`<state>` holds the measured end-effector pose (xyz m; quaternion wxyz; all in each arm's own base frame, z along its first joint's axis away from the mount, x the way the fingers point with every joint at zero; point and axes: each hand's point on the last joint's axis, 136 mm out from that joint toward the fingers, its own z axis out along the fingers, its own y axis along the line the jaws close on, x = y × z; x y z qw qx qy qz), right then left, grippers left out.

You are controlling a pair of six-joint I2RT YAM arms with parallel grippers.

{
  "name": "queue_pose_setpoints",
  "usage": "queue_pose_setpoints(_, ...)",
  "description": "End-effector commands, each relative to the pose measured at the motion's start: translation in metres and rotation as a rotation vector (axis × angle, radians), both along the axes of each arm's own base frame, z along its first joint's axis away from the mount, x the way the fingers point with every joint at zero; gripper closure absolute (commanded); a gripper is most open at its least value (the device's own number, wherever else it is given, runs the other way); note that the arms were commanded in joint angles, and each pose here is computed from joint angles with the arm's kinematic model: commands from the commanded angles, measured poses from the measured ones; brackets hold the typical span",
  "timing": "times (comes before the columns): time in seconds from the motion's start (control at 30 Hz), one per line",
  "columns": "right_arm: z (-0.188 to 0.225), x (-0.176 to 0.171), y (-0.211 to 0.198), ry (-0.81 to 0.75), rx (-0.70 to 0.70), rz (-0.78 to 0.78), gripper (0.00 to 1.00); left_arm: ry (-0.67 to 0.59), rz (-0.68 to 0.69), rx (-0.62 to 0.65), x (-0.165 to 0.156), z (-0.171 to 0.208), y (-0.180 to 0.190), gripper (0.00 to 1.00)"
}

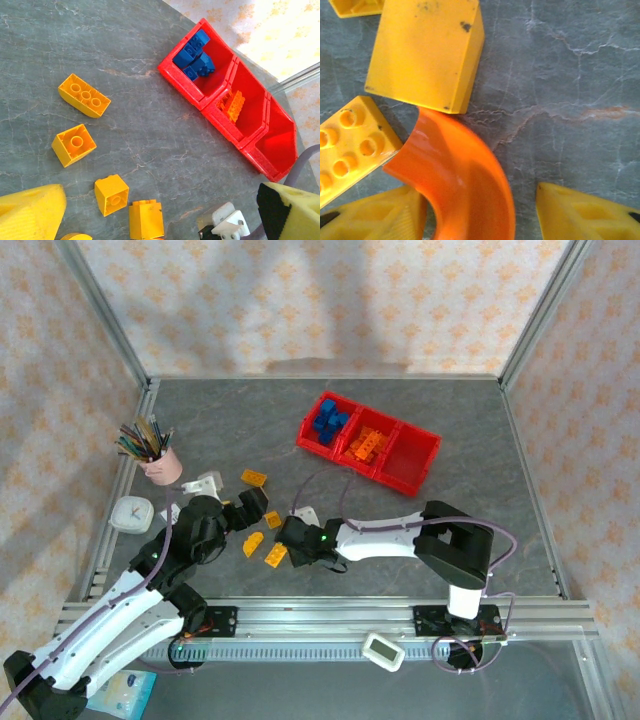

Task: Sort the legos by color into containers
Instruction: Pick up the lego from the bottom-center of the table.

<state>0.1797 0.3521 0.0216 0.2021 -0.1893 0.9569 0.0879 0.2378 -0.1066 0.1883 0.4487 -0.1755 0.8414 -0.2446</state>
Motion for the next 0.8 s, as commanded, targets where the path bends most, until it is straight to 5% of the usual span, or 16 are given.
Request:
queue_pose_setpoints(0.0,-0.01,-0.001,-0.009,0.004,-0.064,-0.018,0.46,-0.001,0.026,0.017,-0.001,-0.002,0.007,0.01)
queue_pose_setpoints(0.3,0.004,0.008,-0.014,-0.044,-0.058,-0.056,0.61,-0.009,0.018,0.006,0.001,0.003,0.004,0.01)
queue_pose_setpoints(0.57,0.041,0.032,-0.045,-0.092,0.002,-0.156,0.62,-0.025,-0.022,-0.017,0.008,0.012,-0.009,0.01)
queue_pose_setpoints(0.77,0.073,0.083,-0.086,-0.157,0.035,-0.272,0.62,-0.042,-0.066,-0.02,0.022,0.021,-0.025,0.01)
